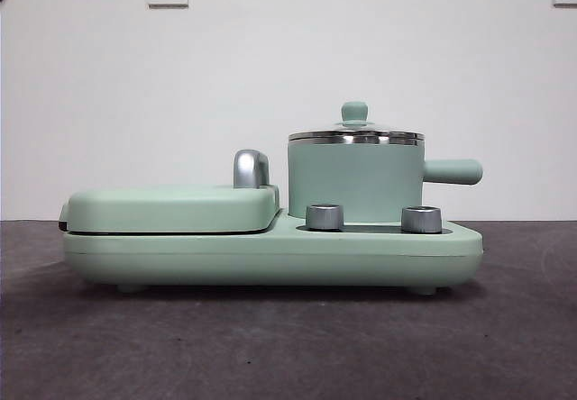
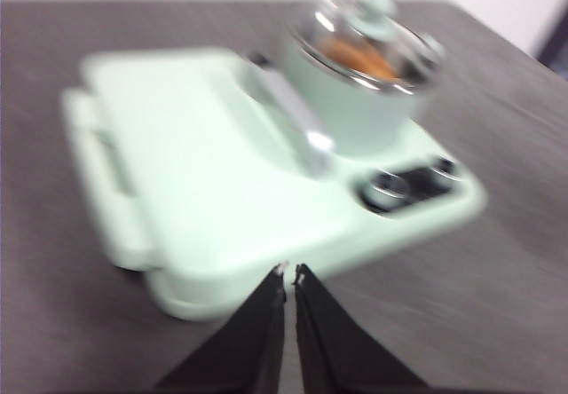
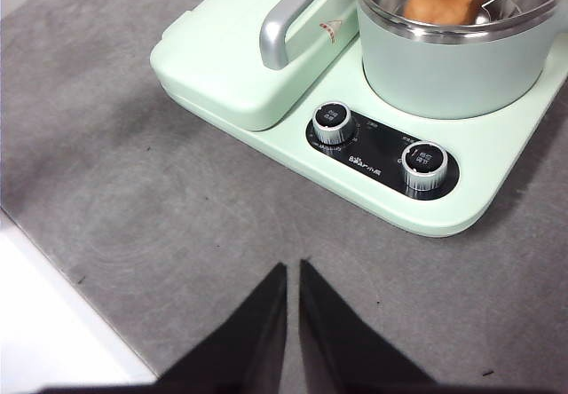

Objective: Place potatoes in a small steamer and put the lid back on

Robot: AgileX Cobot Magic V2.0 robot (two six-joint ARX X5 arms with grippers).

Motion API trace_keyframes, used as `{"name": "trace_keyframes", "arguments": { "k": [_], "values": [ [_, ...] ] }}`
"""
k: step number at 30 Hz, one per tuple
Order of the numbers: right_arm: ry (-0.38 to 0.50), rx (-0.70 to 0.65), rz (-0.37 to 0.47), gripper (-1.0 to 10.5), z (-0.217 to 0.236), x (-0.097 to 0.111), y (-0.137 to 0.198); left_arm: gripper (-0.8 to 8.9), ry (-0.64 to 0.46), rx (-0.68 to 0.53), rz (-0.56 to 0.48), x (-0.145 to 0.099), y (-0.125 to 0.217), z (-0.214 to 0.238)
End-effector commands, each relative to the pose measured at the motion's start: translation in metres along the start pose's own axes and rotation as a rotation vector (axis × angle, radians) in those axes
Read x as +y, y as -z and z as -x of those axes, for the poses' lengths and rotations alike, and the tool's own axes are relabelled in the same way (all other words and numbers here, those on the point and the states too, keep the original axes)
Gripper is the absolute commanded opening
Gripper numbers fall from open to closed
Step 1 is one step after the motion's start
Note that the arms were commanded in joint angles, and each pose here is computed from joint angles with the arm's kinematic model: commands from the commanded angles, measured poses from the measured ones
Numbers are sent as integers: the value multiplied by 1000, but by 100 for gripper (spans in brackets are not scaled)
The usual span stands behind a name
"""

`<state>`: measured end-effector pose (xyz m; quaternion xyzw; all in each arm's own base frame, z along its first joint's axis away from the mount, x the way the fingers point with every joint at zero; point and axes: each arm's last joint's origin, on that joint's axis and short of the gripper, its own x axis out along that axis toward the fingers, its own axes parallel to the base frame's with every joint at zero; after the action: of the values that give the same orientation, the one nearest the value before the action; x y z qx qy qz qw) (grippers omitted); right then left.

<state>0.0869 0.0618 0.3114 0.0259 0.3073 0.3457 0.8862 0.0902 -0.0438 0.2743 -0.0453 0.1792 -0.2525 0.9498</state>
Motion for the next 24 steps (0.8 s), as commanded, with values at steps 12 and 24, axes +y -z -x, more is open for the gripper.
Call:
{"name": "trace_keyframes", "arguments": {
  "k": [12, 24],
  "values": [
    [-8, -14, 17, 20, 1, 1, -3, 20, -296, -154, -113, 47, 105, -21],
    [-8, -15, 17, 20, 1, 1, -3, 20, -383, -182, 7, 55, 114, -24]
  ]
}}
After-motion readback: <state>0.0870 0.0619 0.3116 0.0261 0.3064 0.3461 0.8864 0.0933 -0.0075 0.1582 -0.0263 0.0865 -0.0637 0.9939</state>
